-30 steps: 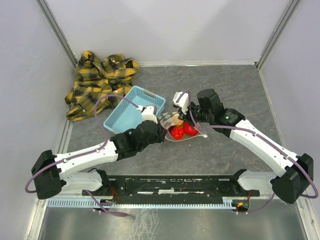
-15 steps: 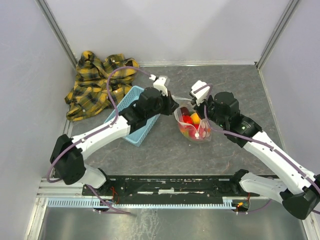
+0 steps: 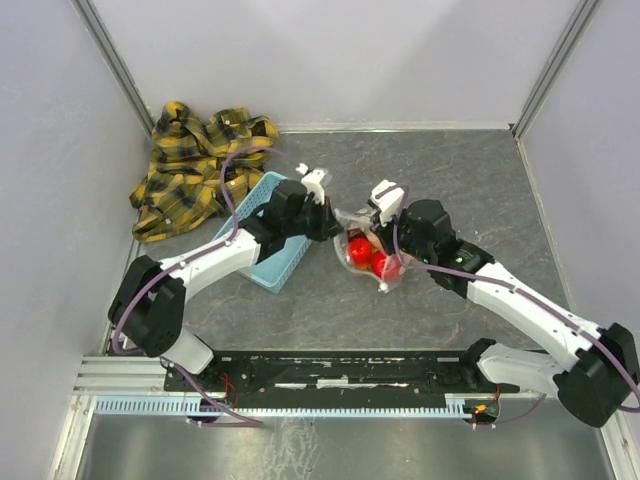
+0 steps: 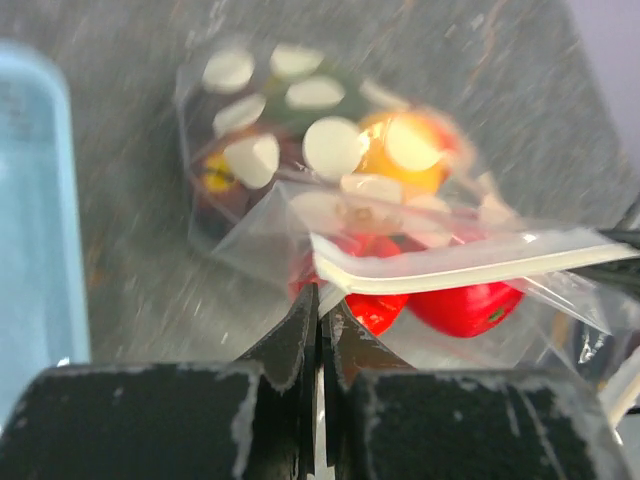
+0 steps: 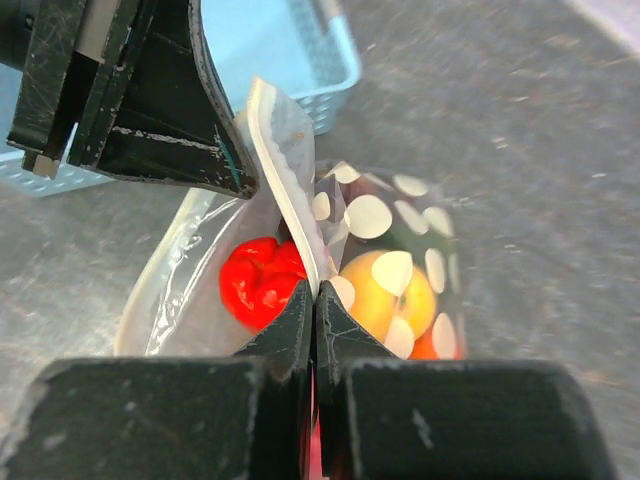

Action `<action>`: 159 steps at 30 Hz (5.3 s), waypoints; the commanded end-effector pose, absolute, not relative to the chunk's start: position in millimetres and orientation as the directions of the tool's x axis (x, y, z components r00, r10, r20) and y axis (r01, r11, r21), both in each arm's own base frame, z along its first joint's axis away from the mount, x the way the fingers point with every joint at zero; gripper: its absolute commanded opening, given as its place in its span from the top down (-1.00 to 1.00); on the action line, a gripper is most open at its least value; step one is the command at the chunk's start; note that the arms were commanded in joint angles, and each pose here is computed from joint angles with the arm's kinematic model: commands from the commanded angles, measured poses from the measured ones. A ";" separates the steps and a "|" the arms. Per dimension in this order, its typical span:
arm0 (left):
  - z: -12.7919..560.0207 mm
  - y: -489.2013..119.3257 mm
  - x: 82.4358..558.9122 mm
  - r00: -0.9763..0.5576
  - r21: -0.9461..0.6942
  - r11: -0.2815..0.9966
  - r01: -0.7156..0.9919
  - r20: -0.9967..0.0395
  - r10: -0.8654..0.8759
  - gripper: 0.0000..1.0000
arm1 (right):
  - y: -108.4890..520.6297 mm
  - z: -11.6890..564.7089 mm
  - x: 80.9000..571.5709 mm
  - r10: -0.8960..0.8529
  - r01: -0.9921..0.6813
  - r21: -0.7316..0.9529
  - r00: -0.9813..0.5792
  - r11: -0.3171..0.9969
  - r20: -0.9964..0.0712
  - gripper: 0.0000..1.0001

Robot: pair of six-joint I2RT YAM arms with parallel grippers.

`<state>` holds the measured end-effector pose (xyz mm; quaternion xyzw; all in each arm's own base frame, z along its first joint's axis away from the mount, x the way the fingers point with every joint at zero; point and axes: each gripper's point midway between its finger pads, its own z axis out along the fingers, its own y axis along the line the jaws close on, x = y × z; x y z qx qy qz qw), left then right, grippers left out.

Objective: Open the zip-top bag and remove the fake food
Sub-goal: Adjust the zipper food storage bag at the center of the board, then pick up the fake fruit from the zipper food storage bag.

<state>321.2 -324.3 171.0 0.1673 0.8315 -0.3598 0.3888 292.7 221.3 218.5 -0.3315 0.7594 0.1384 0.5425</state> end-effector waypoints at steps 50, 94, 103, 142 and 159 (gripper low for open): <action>188.5 -292.3 245.2 -0.611 -0.760 0.549 0.348 -0.628 -0.482 -0.46 | 272.9 191.8 278.6 -0.062 -0.713 0.206 -0.330 0.670 -0.942 0.97; 83.0 -316.3 287.2 -0.613 -0.658 0.747 0.100 -0.632 -0.475 -0.53 | 278.2 162.2 272.8 -0.068 -0.709 0.262 -0.400 0.655 -0.914 0.97; 91.4 -320.0 297.7 -0.572 -0.701 0.709 0.073 -0.612 -0.546 -0.56 | 278.1 160.8 272.4 -0.075 -0.710 0.260 -0.402 0.654 -0.912 0.97; 55.6 -326.9 330.8 -0.488 -0.705 0.701 -0.103 -0.578 -0.654 -0.49 | 278.5 142.8 266.6 -0.091 -0.706 0.286 -0.444 0.648 -0.891 0.97; 70.0 -334.7 338.9 -0.471 -0.691 0.722 0.015 -0.642 -0.605 -0.09 | 274.9 142.0 263.1 -0.097 -0.707 0.280 -0.442 0.650 -0.892 0.97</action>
